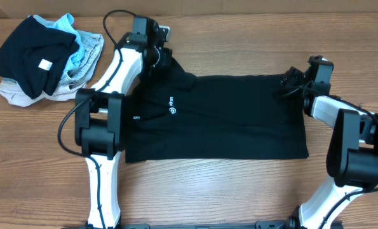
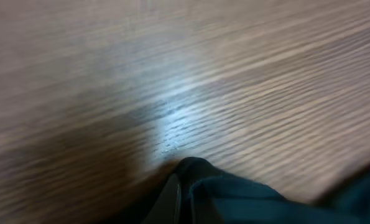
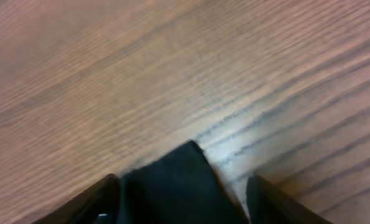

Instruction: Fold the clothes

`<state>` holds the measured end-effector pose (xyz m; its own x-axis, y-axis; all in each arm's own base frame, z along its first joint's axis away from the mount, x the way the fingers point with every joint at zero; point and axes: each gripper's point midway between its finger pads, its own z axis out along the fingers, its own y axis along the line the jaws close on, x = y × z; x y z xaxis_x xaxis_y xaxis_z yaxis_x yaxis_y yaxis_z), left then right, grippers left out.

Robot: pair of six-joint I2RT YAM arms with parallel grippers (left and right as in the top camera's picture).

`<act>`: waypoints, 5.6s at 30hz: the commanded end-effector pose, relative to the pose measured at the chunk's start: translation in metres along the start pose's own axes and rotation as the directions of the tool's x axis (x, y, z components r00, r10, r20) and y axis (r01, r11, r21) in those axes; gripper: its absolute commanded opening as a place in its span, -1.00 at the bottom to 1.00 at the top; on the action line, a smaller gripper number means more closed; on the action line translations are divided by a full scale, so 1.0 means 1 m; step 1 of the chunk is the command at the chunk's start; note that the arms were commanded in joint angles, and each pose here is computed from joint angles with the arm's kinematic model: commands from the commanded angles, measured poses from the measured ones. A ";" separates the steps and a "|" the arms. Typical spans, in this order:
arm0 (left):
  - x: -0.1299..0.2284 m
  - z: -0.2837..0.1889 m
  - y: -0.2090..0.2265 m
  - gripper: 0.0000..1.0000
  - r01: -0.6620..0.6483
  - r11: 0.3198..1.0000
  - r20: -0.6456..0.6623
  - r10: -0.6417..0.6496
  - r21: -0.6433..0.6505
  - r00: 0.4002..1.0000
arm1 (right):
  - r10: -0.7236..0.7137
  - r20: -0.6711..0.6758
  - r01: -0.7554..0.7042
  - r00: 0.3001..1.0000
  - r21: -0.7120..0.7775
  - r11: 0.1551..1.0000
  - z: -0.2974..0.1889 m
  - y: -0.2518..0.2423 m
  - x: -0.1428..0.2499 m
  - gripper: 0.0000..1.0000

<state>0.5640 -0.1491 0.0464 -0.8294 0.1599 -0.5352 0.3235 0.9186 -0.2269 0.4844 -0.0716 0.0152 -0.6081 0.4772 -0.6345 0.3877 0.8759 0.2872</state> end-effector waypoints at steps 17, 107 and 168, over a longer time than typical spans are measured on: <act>-0.060 -0.116 -0.009 -0.92 -0.049 0.989 0.150 0.070 -0.139 0.986 | -0.018 0.016 0.019 1.000 -0.019 1.000 0.012 0.003 0.001 0.14; 0.222 -0.182 -0.034 -0.91 0.140 0.955 -0.783 -0.293 -0.260 0.548 | 0.216 -0.379 -0.193 0.900 0.099 0.976 -0.098 -0.045 0.020 -0.21; 0.274 -0.153 0.034 -0.91 0.060 0.868 -0.703 -0.438 -0.493 0.561 | 0.301 -0.505 -0.167 0.809 0.295 0.941 -0.123 -0.076 0.049 -0.66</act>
<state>0.2632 -0.0566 0.0071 -0.9014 0.0396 0.4313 0.0576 0.9979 0.0287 0.3288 -0.1000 0.0361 -0.7343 0.6788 -0.0100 0.6727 0.7296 0.1230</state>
